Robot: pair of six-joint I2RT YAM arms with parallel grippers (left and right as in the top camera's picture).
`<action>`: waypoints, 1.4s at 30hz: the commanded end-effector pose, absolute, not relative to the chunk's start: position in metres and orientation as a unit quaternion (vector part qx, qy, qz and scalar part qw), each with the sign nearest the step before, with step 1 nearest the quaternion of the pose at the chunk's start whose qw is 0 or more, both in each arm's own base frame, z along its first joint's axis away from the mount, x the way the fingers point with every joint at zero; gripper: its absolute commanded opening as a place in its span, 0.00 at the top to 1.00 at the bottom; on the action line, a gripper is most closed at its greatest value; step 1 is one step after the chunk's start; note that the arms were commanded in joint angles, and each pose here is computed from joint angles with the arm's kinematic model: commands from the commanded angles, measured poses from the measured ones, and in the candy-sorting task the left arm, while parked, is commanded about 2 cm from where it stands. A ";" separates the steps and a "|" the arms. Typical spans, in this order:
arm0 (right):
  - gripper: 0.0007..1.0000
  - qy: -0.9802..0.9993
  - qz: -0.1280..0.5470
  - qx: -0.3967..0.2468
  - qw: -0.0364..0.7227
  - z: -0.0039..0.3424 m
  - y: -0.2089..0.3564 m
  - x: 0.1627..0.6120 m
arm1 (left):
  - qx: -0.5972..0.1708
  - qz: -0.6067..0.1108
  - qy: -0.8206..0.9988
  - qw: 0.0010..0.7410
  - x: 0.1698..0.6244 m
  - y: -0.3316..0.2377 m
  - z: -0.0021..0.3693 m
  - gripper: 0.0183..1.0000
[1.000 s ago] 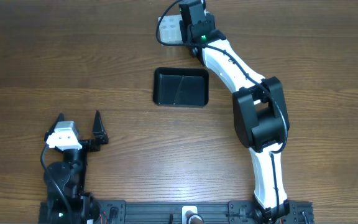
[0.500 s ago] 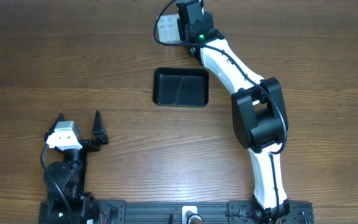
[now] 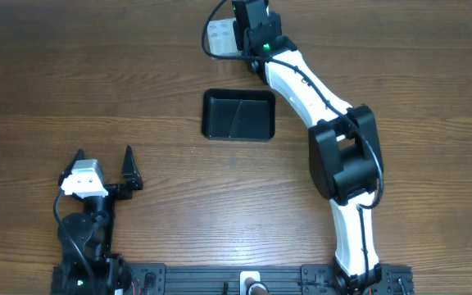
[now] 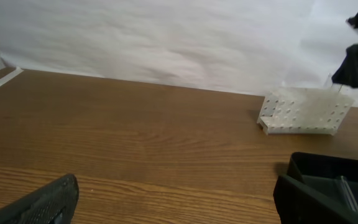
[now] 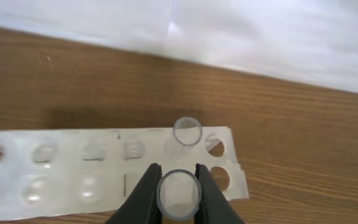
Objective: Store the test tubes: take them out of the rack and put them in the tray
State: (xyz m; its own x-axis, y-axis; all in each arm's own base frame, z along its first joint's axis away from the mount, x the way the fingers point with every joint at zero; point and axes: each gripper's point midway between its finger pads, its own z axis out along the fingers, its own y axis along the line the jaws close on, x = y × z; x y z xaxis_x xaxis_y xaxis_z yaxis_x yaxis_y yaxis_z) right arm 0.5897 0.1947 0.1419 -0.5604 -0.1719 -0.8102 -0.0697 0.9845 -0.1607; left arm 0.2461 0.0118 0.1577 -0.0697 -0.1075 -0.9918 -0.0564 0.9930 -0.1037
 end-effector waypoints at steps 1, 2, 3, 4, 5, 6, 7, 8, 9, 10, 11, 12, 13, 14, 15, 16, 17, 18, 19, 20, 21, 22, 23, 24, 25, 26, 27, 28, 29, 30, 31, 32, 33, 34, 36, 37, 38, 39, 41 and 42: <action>0.92 0.854 -0.040 -0.053 0.515 0.209 0.199 0.587 | -0.048 -0.017 0.732 0.679 0.246 0.011 0.156 0.00; 0.92 0.853 -0.039 -0.054 0.517 0.212 0.200 0.586 | -0.048 -0.017 0.732 0.679 0.246 0.011 0.156 0.00; 0.92 0.852 -0.038 -0.054 0.519 0.217 0.201 0.585 | -0.048 -0.017 0.732 0.679 0.246 0.011 0.156 0.00; 0.93 0.851 -0.036 -0.054 0.521 0.220 0.202 0.583 | -0.048 -0.017 0.732 0.679 0.246 0.011 0.156 0.00; 0.93 0.850 -0.035 -0.055 0.523 0.226 0.202 0.581 | -0.048 -0.017 0.732 0.679 0.246 0.011 0.156 0.00; 0.93 0.849 -0.033 -0.055 0.525 0.230 0.203 0.579 | -0.048 -0.017 0.732 0.679 0.246 0.011 0.156 0.00; 0.93 0.847 -0.032 -0.055 0.528 0.235 0.204 0.578 | -0.048 -0.017 0.732 0.679 0.246 0.011 0.156 0.00; 0.93 0.846 -0.030 -0.055 0.530 0.240 0.205 0.575 | -0.048 -0.017 0.732 0.679 0.246 0.011 0.156 0.00; 0.93 0.844 -0.029 -0.056 0.532 0.244 0.205 0.573 | -0.048 -0.017 0.732 0.679 0.246 0.011 0.156 0.00; 0.93 0.843 -0.027 -0.056 0.534 0.249 0.206 0.571 | -0.048 -0.017 0.732 0.679 0.246 0.011 0.156 0.00; 0.93 0.842 -0.026 -0.057 0.536 0.254 0.207 0.568 | -0.048 -0.017 0.732 0.679 0.246 0.011 0.156 0.00; 0.93 0.842 -0.024 -0.058 0.536 0.259 0.208 0.565 | -0.048 -0.017 0.732 0.679 0.246 0.011 0.156 0.00; 0.93 0.842 -0.023 -0.060 0.536 0.263 0.209 0.562 | -0.048 -0.017 0.732 0.679 0.246 0.011 0.156 0.00; 0.93 0.843 -0.022 -0.061 0.534 0.267 0.209 0.558 | -0.048 -0.017 0.732 0.679 0.246 0.011 0.156 0.00; 0.94 0.845 -0.019 -0.058 0.531 0.269 0.209 0.554 | -0.048 -0.017 0.732 0.679 0.246 0.011 0.156 0.00; 0.94 0.848 -0.015 -0.051 0.527 0.271 0.208 0.549 | -0.048 -0.017 0.732 0.679 0.246 0.011 0.156 0.00; 0.95 0.852 -0.009 -0.042 0.521 0.272 0.207 0.544 | -0.048 -0.017 0.732 0.679 0.246 0.011 0.156 0.00; 0.95 0.857 -0.004 -0.031 0.515 0.273 0.206 0.539 | -0.048 -0.017 0.732 0.679 0.246 0.011 0.156 0.00; 0.96 0.863 0.004 -0.014 0.505 0.273 0.203 0.533 | -0.048 -0.017 0.732 0.679 0.246 0.011 0.156 0.00; 0.96 0.869 0.009 0.000 0.496 0.272 0.200 0.527 | -0.048 -0.017 0.732 0.679 0.246 0.011 0.156 0.00; 0.97 0.875 0.013 0.016 0.484 0.270 0.197 0.521 | -0.048 -0.017 0.732 0.679 0.246 0.011 0.156 0.00; 0.98 0.882 0.016 0.030 0.471 0.267 0.193 0.515 | -0.048 -0.017 0.732 0.679 0.246 0.011 0.156 0.00; 0.98 0.888 0.016 0.042 0.457 0.262 0.190 0.509 | -0.048 -0.017 0.732 0.679 0.246 0.011 0.156 0.00; 0.98 0.895 0.014 0.051 0.443 0.257 0.187 0.503 | -0.048 -0.017 0.732 0.679 0.246 0.011 0.156 0.00; 0.98 0.902 0.013 0.057 0.429 0.252 0.185 0.498 | -0.048 -0.017 0.732 0.679 0.246 0.011 0.156 0.00; 0.99 0.909 0.010 0.063 0.411 0.245 0.183 0.491 | -0.048 -0.017 0.732 0.679 0.246 0.011 0.156 0.00; 0.99 0.916 0.008 0.069 0.396 0.240 0.181 0.485 | -0.048 -0.017 0.732 0.679 0.246 0.011 0.156 0.00; 0.99 0.923 0.005 0.074 0.377 0.233 0.179 0.478 | -0.048 -0.017 0.732 0.679 0.246 0.011 0.156 0.00; 0.99 0.929 0.005 0.077 0.363 0.228 0.178 0.472 | -0.048 -0.017 0.732 0.679 0.246 0.011 0.156 0.00; 0.99 0.934 0.006 0.078 0.349 0.223 0.178 0.467 | -0.048 -0.017 0.732 0.679 0.246 0.011 0.156 0.00; 0.99 0.938 0.009 0.077 0.338 0.220 0.179 0.463 | -0.048 -0.017 0.732 0.679 0.246 0.011 0.156 0.00; 0.99 0.941 0.012 0.078 0.328 0.217 0.180 0.460 | -0.047 -0.017 0.732 0.679 0.246 0.011 0.156 0.00; 0.99 0.945 0.017 0.080 0.317 0.213 0.181 0.455 | -0.048 -0.017 0.732 0.679 0.246 0.011 0.156 0.00; 0.99 0.948 0.022 0.083 0.307 0.211 0.182 0.452 | -0.048 -0.017 0.732 0.679 0.246 0.011 0.156 0.00; 0.99 0.951 0.031 0.090 0.294 0.207 0.184 0.447 | -0.048 -0.017 0.732 0.679 0.246 0.011 0.156 0.00; 0.99 0.952 0.037 0.090 0.289 0.206 0.186 0.446 | -0.048 -0.017 0.732 0.679 0.246 0.011 0.156 0.00; 0.99 0.954 0.043 0.090 0.284 0.204 0.189 0.445 | -0.048 -0.017 0.732 0.679 0.246 0.011 0.156 0.00; 0.99 0.955 0.051 0.087 0.277 0.202 0.192 0.444 | -0.047 -0.017 0.732 0.679 0.246 0.011 0.156 0.00; 0.99 0.958 0.062 0.083 0.267 0.199 0.197 0.443 | -0.048 -0.017 0.732 0.679 0.246 0.011 0.156 0.00; 0.99 0.959 0.063 0.082 0.262 0.199 0.199 0.442 | -0.048 -0.017 0.732 0.679 0.246 0.011 0.156 0.00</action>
